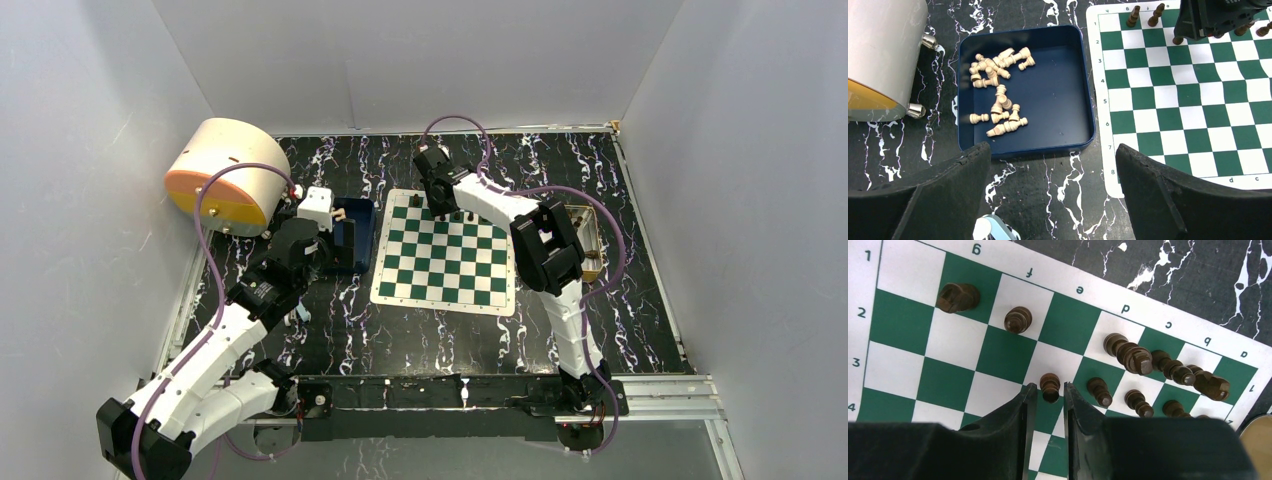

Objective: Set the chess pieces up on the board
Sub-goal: Place the chess piece on the chessboard.

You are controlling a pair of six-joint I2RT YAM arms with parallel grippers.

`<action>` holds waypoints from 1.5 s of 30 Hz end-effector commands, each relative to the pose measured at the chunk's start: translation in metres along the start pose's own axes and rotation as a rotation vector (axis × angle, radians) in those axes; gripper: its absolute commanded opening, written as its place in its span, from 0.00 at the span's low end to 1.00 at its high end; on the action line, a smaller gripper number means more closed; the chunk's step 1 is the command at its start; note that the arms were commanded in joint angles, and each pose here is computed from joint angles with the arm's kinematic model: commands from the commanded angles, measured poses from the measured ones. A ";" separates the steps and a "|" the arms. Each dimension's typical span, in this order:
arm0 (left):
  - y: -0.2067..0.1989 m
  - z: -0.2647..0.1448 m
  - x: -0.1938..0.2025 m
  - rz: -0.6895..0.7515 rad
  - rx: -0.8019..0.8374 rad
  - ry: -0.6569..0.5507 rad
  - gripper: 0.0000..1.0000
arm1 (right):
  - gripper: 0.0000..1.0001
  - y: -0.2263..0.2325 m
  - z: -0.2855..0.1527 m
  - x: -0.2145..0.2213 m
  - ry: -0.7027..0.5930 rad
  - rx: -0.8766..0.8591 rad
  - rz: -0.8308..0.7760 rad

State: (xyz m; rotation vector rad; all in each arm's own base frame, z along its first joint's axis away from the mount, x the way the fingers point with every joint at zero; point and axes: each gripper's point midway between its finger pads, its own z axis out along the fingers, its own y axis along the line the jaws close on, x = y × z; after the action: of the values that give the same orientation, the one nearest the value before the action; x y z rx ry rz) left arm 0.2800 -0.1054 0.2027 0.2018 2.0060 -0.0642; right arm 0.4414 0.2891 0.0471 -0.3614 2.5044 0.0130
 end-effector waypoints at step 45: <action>-0.010 0.017 0.010 0.029 0.026 0.025 0.97 | 0.39 -0.230 -0.116 0.006 -0.161 0.278 0.273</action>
State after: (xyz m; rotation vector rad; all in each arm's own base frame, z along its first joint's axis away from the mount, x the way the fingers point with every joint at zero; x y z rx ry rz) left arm 0.2851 -0.1237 0.1701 0.2738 2.1059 -0.1023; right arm 0.4305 0.0810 0.1414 0.0377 2.4032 -0.1843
